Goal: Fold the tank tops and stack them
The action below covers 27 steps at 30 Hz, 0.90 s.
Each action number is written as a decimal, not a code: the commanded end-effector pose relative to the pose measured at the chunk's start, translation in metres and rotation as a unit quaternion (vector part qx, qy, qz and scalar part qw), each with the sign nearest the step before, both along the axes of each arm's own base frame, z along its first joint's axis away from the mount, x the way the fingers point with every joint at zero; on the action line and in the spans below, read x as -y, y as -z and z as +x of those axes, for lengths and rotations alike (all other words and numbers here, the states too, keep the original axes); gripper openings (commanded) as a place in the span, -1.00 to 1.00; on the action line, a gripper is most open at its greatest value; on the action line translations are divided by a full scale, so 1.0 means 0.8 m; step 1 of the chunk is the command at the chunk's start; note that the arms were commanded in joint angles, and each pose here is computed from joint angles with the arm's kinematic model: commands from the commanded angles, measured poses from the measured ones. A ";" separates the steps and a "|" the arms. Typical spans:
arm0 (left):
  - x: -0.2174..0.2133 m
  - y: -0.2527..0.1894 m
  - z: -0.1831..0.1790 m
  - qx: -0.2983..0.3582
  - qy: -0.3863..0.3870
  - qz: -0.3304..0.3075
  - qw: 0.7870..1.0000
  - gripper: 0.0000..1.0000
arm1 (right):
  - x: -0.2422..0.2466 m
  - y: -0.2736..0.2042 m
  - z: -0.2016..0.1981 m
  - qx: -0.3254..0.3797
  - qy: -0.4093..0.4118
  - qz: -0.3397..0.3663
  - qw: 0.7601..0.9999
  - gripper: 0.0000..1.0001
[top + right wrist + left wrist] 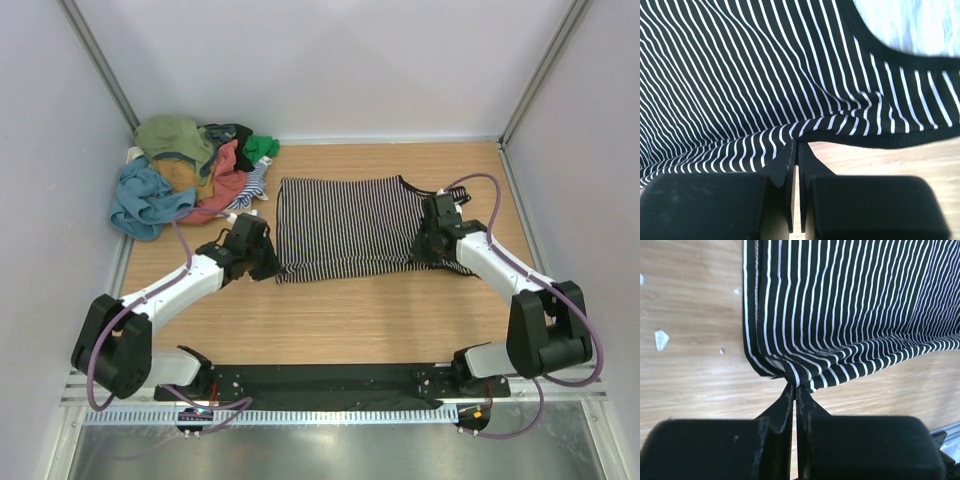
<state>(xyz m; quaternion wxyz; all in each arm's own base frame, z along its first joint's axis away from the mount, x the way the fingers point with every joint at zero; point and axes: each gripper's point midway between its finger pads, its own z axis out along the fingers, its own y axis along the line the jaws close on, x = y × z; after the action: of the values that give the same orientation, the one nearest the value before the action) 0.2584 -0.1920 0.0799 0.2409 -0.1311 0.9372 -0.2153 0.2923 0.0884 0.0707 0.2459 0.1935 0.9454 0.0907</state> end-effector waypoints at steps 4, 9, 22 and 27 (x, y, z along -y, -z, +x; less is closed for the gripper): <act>-0.002 -0.007 0.038 0.006 0.010 0.007 1.000 -1.00 | 0.002 -0.019 0.048 0.027 -0.005 -0.031 0.999 -0.85; 0.006 -0.004 0.062 -0.002 0.017 0.009 1.000 -1.00 | 0.001 -0.006 0.065 0.012 -0.002 -0.039 0.999 -0.85; -0.005 0.013 0.102 -0.010 0.008 0.043 0.999 -1.00 | 0.011 -0.002 0.101 0.011 0.015 -0.066 0.998 -0.85; -0.005 0.020 0.115 -0.018 0.009 0.052 0.998 -1.00 | 0.014 0.002 0.110 0.009 0.023 -0.064 0.998 -0.85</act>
<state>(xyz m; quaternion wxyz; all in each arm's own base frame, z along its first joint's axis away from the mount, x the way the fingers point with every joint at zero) 0.3368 -0.1905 0.0586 0.2187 -0.1213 0.9526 -0.1735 0.3616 0.0838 0.0579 0.2425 0.1934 0.9500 0.0351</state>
